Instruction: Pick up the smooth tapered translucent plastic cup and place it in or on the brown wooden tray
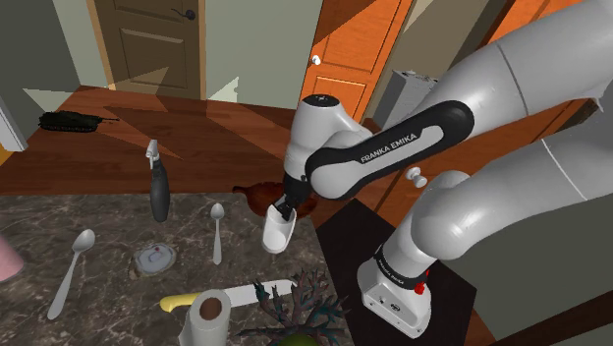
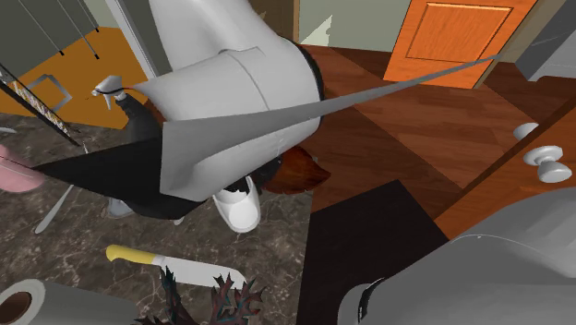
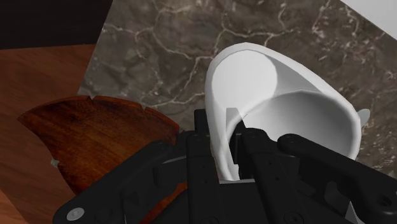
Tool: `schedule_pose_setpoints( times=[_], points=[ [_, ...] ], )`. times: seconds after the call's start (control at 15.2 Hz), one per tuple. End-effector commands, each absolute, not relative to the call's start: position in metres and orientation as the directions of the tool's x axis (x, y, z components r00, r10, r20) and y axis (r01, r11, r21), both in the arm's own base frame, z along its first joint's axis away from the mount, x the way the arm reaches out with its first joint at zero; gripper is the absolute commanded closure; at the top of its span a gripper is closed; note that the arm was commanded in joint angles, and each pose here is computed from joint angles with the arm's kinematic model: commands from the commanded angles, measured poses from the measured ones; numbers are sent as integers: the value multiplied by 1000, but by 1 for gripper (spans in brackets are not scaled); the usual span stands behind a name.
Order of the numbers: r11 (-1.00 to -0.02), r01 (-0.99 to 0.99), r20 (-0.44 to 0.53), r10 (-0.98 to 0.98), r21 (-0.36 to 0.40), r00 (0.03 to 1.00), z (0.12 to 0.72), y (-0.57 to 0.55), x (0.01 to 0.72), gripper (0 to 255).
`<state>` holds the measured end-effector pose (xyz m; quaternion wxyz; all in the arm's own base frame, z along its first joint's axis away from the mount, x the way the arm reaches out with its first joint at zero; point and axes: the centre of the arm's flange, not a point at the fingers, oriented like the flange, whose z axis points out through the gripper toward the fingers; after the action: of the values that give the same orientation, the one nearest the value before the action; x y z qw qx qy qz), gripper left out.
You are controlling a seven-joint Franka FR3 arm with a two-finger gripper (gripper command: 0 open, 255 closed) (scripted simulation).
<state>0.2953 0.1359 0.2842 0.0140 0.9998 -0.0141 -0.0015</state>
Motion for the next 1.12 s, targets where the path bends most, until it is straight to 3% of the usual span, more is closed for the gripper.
schedule_pose_setpoints(
  times=[0.0,1.06],
  points=[
    [-999,-28,-3,-28,28,1000,295,136,296,255],
    [-999,-28,-3,-28,28,1000,375,136,295,255]
  ],
)
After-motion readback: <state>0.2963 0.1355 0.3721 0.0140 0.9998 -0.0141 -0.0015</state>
